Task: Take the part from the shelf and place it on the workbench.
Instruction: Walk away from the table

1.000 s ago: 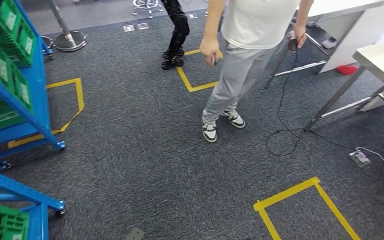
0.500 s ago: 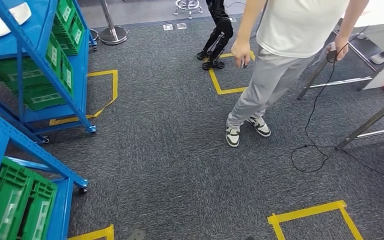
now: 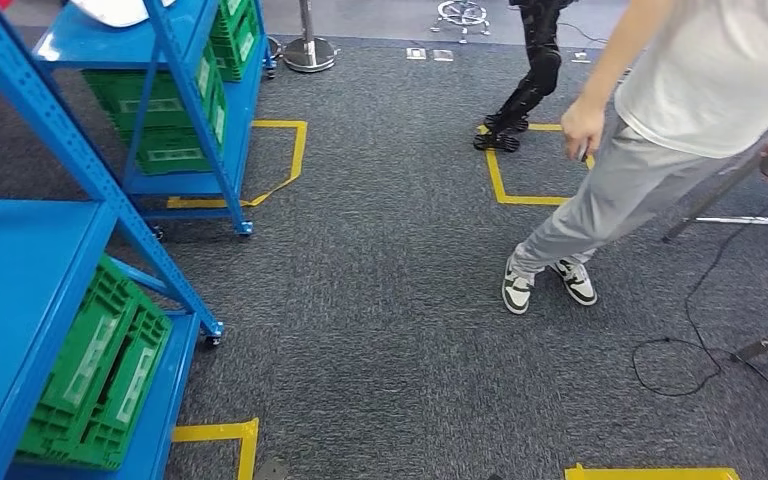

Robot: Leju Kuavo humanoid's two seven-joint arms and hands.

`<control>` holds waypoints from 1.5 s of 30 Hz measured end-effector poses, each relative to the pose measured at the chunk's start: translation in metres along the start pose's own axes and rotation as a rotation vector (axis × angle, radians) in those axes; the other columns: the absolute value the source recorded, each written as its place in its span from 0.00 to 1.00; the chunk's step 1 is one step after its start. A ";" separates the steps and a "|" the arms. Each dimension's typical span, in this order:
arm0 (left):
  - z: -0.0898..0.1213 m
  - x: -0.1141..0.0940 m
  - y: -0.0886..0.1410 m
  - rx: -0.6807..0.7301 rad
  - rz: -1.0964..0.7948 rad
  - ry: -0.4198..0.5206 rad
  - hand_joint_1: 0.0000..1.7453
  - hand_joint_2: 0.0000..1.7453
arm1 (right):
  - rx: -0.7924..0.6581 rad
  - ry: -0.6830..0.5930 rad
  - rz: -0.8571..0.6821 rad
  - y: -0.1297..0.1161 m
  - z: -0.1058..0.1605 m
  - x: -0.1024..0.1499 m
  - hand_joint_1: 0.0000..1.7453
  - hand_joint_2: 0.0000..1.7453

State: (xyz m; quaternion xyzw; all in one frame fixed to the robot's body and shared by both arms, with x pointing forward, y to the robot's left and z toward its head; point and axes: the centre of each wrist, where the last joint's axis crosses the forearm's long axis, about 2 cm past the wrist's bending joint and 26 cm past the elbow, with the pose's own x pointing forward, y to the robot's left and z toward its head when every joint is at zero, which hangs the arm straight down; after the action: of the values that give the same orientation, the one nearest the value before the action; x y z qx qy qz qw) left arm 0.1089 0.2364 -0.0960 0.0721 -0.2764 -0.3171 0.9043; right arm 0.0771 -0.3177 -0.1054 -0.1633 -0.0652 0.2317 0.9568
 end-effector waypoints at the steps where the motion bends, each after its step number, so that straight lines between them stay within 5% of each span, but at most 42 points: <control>1: 0.000 0.000 0.000 -0.001 0.000 0.000 0.00 0.00 | 0.003 0.001 0.001 0.000 0.000 0.000 0.00 0.00; 37: 0.000 0.003 -0.003 -0.009 -0.003 -0.004 0.00 0.00 | 0.033 -0.010 0.010 -0.002 -0.001 0.000 0.00 0.00; 45: 0.004 -0.012 -0.005 -0.001 0.007 -0.001 0.00 0.00 | 0.045 -0.024 0.049 0.003 0.001 0.003 0.00 0.00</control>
State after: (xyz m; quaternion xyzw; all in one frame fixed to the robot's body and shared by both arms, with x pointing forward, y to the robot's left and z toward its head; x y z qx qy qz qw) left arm 0.0960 0.2405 -0.0994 0.0704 -0.2767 -0.3141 0.9054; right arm 0.0780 -0.3138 -0.1056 -0.1404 -0.0677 0.2585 0.9534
